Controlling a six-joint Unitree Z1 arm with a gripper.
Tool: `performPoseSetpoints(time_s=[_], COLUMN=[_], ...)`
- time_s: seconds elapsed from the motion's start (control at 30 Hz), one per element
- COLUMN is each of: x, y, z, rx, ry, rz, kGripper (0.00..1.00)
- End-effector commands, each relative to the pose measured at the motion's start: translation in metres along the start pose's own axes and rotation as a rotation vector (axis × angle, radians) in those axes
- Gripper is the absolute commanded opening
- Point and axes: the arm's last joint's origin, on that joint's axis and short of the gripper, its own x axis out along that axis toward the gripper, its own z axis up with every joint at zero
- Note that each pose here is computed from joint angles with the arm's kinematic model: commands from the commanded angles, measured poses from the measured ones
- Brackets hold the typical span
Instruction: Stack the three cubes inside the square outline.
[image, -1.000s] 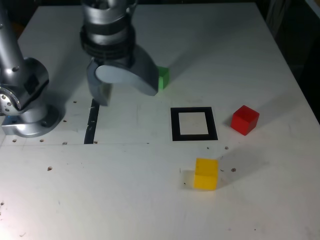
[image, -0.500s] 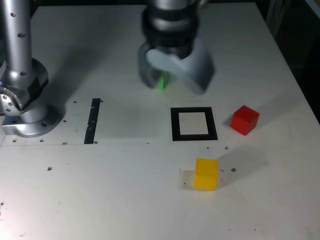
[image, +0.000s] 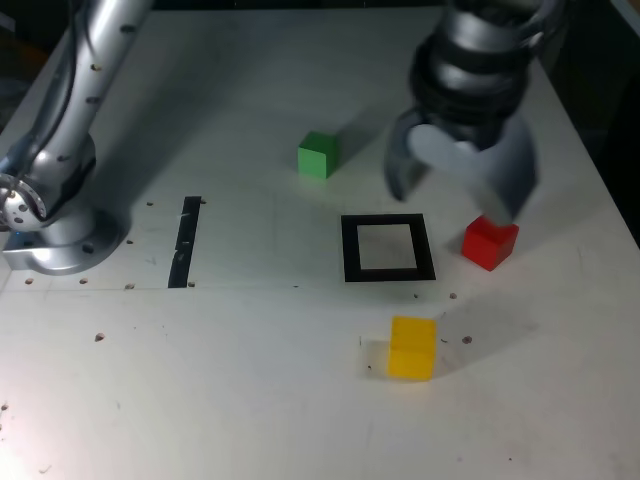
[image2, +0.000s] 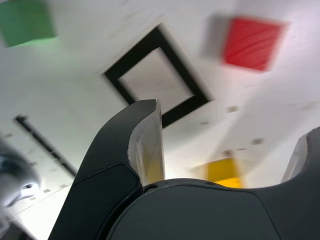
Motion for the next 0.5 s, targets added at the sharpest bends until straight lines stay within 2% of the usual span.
performPoseSetpoints(time_s=[0.0, 0.13, 0.27, 0.47], x=[-0.009, 0.013, 0.033, 0.048], y=[0.016, 0.026, 0.028, 0.028], z=[0.011, 0.021, 0.033, 0.034], rx=[-0.024, -0.013, 0.004, 0.036], ry=[-0.074, -0.029, 0.000, 0.045], rz=[0.022, 0.017, -0.006, -0.021], kGripper=[0.95, 0.94, 0.93, 0.92])
